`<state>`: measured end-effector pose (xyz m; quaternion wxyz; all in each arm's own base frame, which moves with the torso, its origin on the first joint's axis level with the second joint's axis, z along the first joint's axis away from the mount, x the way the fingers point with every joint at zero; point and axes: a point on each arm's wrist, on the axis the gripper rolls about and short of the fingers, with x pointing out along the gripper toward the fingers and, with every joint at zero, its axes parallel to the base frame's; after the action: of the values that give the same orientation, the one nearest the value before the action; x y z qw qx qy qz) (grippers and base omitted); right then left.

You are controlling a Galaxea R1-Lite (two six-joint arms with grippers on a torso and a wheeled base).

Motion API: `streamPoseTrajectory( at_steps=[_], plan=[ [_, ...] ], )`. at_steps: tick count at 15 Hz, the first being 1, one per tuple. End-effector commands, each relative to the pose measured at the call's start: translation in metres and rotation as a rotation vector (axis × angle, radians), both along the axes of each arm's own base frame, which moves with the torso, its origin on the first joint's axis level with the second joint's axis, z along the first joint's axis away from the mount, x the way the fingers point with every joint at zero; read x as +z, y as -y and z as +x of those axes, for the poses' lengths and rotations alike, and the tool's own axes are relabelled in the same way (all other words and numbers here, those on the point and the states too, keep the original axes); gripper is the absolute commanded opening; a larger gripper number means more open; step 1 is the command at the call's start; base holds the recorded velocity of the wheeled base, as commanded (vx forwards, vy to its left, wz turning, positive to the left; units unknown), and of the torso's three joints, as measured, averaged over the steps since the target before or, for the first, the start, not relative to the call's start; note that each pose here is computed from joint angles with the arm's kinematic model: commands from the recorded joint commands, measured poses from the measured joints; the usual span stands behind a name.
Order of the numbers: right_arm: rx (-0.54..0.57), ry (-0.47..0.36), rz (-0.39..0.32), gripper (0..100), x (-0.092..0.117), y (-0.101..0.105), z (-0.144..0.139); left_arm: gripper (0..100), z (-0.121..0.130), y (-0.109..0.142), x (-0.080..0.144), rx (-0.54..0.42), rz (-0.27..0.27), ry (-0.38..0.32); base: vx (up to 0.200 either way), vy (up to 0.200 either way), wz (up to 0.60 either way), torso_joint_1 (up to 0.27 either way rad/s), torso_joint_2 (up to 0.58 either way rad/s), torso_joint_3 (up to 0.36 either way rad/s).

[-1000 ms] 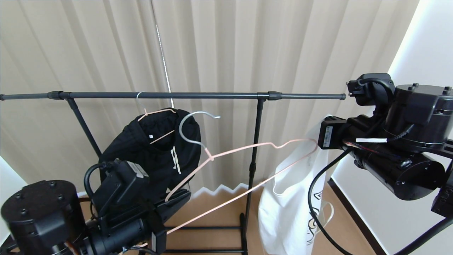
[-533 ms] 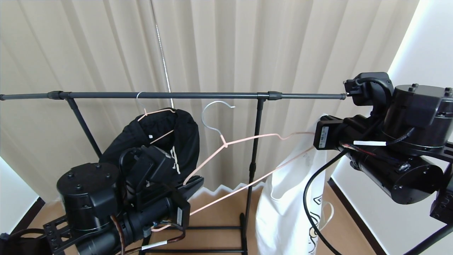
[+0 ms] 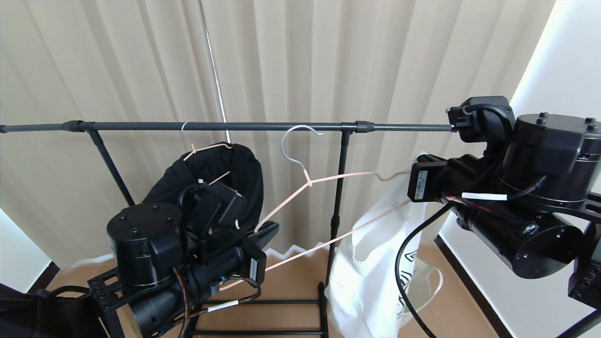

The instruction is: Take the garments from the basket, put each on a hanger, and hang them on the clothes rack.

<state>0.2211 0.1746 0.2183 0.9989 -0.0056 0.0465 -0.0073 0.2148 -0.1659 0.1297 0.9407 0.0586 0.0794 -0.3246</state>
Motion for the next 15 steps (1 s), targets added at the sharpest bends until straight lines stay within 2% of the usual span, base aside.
streamPoseTrajectory(
  at_steps=[1, 4, 7, 12, 15],
  plan=[
    [0.017, -0.001, 0.0, 0, -0.001, -0.006, -0.003, 0, 0.002, 0.001, -0.001, 0.014, 0.003, 0.0, 0.0, 0.0, 0.0, 0.0, 0.0, 0.0],
    [-0.047, 0.02, 0.012, 0, 0.005, -0.008, 0.001, 0, 0.004, 0.001, 0.002, 0.153, 0.017, 0.028, 0.0, 0.0, 0.0, 0.0, 0.0, 0.0],
    [-0.174, 0.027, 0.003, 0, 0.004, -0.005, 0.017, 0, 0.003, -0.001, 0.003, 0.23, 0.027, 0.04, 0.0, 0.0, 0.0, 0.0, 0.0, 0.0],
    [-0.216, 0.041, 0.009, 0, -0.001, -0.013, 0.026, 0, 0.003, 0.018, 0.015, 0.232, 0.001, 0.084, 0.0, 0.0, 0.0, 0.0, 0.0, 0.0],
    [-0.216, 0.048, 0.015, 0, 0.0, -0.013, 0.024, 0, 0.01, 0.03, 0.013, 0.246, 0.003, 0.088, 0.0, 0.0, 0.0, 0.0, 0.0, 0.0]
  ],
)
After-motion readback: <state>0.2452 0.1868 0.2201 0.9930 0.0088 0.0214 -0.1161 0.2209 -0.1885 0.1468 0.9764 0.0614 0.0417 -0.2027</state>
